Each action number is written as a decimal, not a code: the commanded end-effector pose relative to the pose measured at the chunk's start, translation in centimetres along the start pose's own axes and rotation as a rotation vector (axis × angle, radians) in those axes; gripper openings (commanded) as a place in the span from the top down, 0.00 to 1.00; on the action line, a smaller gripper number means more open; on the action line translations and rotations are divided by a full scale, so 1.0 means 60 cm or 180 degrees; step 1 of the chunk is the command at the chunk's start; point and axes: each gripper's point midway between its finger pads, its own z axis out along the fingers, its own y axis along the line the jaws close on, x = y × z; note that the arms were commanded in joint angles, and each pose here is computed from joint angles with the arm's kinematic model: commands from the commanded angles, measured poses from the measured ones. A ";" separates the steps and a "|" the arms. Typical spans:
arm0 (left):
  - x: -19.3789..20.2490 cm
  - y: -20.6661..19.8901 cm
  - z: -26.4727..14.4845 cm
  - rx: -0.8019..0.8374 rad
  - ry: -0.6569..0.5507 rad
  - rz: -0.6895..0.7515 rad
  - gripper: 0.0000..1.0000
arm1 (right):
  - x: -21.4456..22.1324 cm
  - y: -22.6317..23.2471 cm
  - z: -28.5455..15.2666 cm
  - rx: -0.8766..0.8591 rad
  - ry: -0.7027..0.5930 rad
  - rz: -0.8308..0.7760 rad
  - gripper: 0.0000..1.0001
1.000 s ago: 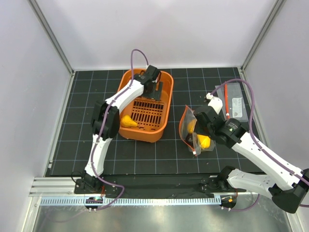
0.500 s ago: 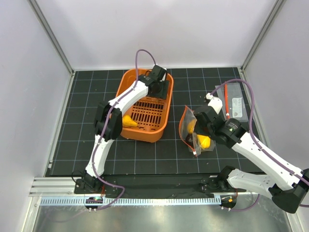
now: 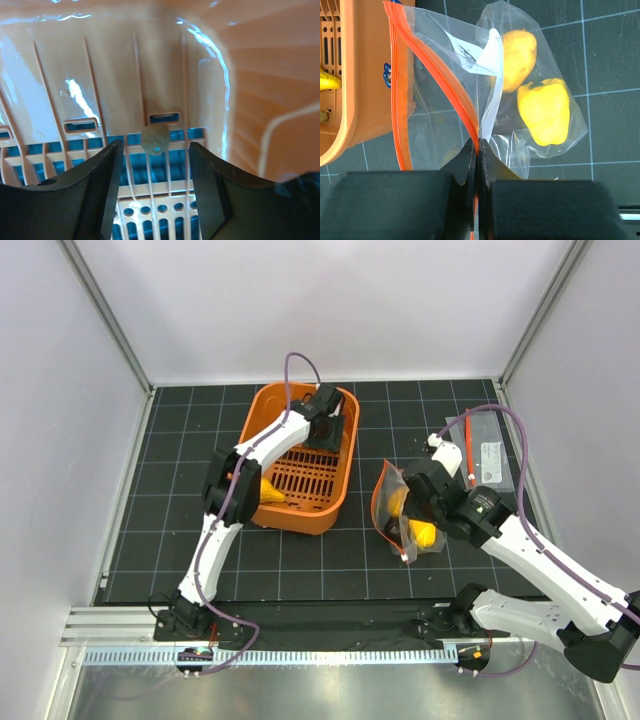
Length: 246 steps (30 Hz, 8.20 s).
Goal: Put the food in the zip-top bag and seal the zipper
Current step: Pick up the fake fruit from the bin, then place the fake fruit in the zipper food storage bag, then pick up the fake fruit from the bin, then place the fake fruit in the zipper food storage bag, then adjust the zipper food storage bag at the center of the board.
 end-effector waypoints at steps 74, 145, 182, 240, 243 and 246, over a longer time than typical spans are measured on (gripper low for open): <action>0.053 -0.188 -0.482 0.1613 -0.0521 -0.0072 0.13 | -0.048 0.012 -0.022 0.0060 -0.0179 0.0312 0.99; 0.168 0.237 -0.191 -0.1407 0.0957 0.0016 0.00 | -0.041 0.000 0.003 0.0192 -0.0080 0.0067 0.99; -0.030 -0.034 -0.425 0.1238 -0.0629 -0.0610 0.67 | -0.059 -0.003 0.013 0.0239 -0.0159 0.0069 0.99; 0.065 -0.330 -0.451 0.2434 0.0214 -0.0137 0.00 | -0.097 -0.075 -0.024 0.0099 -0.0606 0.1031 0.99; 0.066 -0.317 -0.452 0.2306 0.0196 -0.0090 0.00 | -0.097 -0.075 -0.024 0.0099 -0.0605 0.1026 0.99; 0.072 -0.303 -0.439 0.2130 0.0217 -0.0059 0.00 | -0.097 -0.074 -0.024 0.0087 -0.0606 0.1019 0.99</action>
